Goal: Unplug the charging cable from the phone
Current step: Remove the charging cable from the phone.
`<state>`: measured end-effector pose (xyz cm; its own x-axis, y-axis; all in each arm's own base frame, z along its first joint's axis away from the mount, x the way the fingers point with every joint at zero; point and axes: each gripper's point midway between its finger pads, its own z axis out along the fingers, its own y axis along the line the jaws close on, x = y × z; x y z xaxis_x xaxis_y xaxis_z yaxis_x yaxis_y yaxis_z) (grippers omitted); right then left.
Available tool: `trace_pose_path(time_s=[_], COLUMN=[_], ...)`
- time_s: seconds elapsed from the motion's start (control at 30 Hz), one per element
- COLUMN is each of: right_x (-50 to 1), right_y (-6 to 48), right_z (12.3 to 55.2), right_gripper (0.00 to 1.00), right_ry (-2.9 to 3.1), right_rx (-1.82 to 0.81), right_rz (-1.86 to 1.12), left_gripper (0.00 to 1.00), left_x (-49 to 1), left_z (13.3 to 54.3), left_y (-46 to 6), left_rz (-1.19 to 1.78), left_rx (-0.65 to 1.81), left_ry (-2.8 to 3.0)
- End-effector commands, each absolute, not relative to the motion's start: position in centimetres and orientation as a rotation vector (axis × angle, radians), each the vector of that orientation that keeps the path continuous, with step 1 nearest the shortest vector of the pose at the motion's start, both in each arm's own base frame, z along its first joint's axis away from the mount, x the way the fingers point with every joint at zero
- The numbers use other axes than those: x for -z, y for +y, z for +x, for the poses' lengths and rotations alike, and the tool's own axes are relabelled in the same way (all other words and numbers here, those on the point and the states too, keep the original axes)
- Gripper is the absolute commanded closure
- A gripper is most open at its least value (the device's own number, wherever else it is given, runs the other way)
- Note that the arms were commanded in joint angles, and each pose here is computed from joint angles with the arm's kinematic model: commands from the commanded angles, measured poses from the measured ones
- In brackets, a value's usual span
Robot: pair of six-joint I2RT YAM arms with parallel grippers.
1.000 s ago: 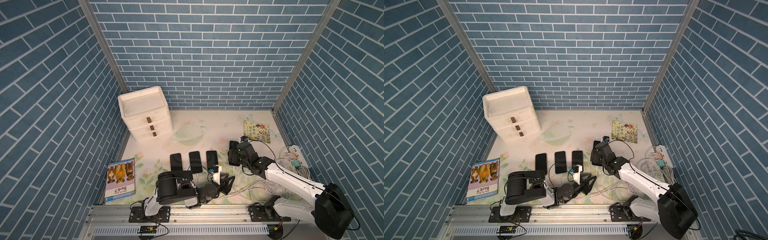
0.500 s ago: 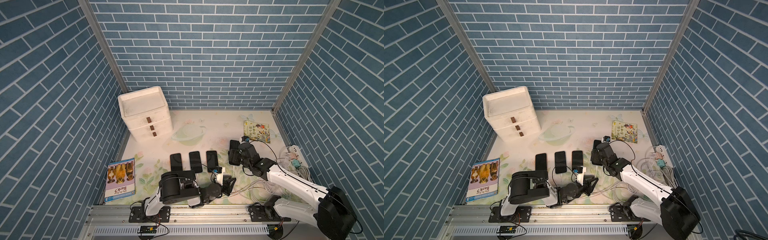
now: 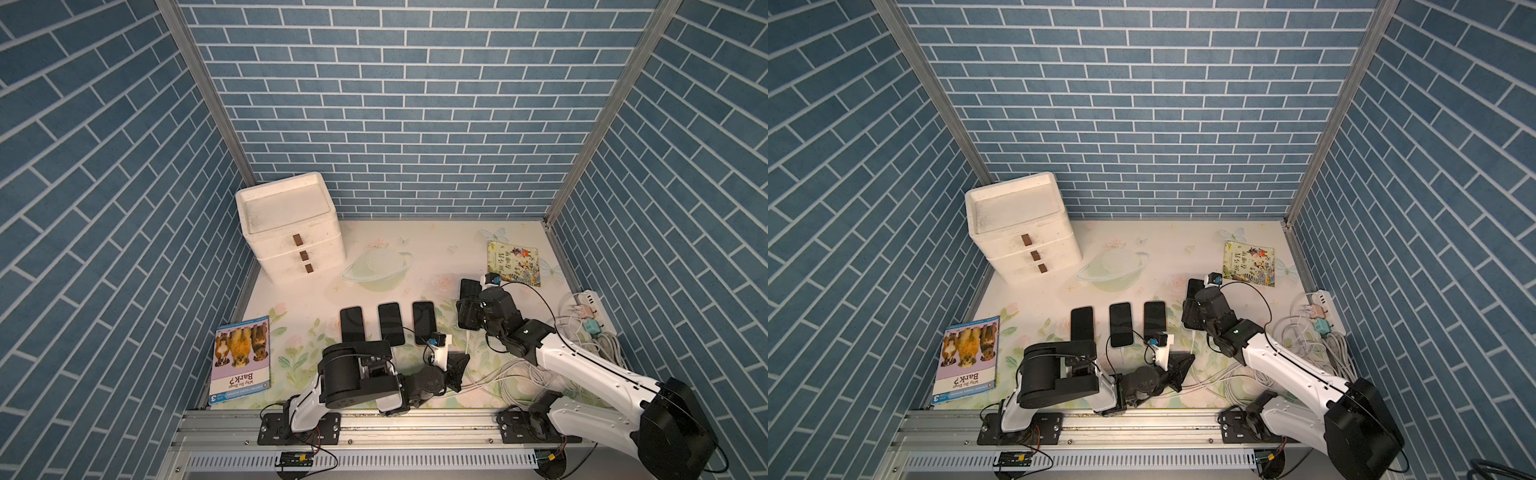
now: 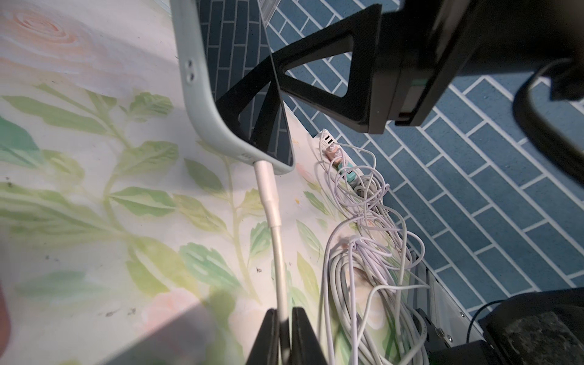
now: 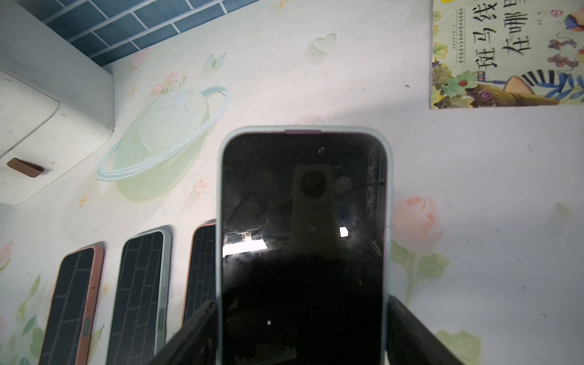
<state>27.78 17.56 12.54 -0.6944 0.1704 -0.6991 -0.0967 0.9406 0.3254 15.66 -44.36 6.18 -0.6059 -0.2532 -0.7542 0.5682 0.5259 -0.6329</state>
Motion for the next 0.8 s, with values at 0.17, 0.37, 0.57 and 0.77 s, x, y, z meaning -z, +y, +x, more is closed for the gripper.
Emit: trace_pose_path(time_s=[0.17,0.37,0.57,0.77], right_x=[-15.5,-16.7,-18.5,-16.3], right_y=[17.7,17.4,17.2,14.7], right_z=[29.4,30.2,31.1,31.7], right_gripper=[0.77,0.77,0.76,0.75], right_ry=[2.152,2.112,2.073,2.171], right_rx=[-0.451,-0.42,-0.382,-0.221], right_rz=[0.073,0.081,0.074,0.156], left_gripper=[1.0,1.0,1.0,0.56], left_x=[-5.5,-5.3,-5.2,-6.8], left_z=[15.6,15.6,15.6,16.0], left_y=[-44.9,-44.9,-44.8,-43.5], left_rz=[0.289,0.298,0.299,0.275], left_rx=[1.141,1.131,1.128,1.111], left_ry=[1.91,1.909,1.908,1.863])
